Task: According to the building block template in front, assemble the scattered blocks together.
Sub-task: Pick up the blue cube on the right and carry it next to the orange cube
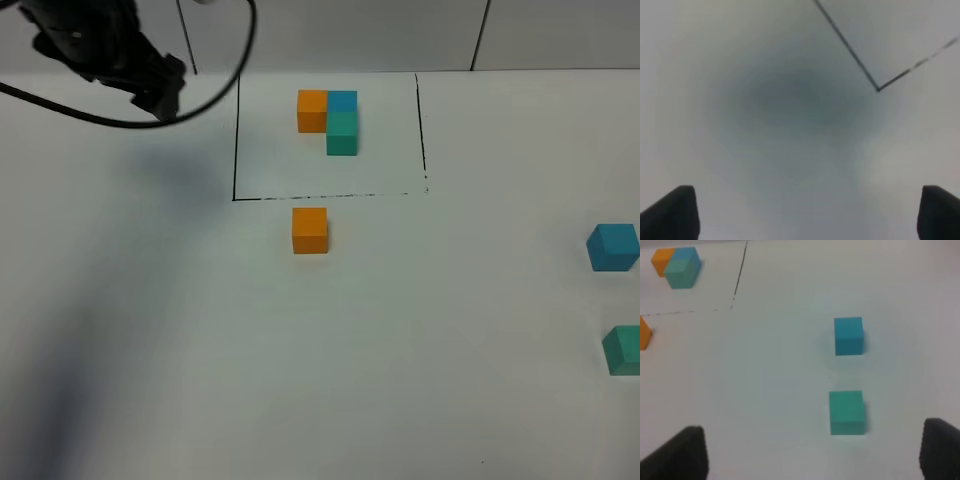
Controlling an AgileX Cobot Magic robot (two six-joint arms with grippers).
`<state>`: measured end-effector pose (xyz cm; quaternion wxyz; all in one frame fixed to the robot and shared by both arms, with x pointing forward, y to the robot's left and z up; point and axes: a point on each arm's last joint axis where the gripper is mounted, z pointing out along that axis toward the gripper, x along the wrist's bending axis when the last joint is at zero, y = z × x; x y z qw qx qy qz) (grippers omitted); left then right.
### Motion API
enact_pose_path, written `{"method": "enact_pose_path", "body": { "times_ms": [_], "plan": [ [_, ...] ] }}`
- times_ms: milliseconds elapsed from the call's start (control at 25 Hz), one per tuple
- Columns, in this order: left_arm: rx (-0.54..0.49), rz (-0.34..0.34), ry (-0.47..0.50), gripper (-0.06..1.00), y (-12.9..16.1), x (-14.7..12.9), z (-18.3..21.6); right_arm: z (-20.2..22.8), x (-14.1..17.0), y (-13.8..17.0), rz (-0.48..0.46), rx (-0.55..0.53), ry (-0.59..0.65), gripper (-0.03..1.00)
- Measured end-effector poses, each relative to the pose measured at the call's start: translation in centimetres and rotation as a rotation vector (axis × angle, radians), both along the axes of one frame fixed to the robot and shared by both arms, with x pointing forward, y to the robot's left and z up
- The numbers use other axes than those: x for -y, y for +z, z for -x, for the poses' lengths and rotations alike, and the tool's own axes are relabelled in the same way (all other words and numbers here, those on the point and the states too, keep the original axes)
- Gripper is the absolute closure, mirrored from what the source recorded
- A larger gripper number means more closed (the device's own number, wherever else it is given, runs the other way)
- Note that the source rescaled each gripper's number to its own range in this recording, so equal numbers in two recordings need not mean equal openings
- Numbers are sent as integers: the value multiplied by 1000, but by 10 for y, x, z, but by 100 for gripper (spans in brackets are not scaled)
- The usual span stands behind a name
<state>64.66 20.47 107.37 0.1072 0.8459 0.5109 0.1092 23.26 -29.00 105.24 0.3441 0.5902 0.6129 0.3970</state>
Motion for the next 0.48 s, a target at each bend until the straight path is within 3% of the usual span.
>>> {"method": "enact_pose_path", "body": {
  "times_ms": [240,480],
  "plan": [
    [69,93,168,-2,12,-54,35,0,0,0,-1,0,0,24],
    [137,87,256,-2,25,-69,109,0,0,0,-1,0,0,24]
  ]
}}
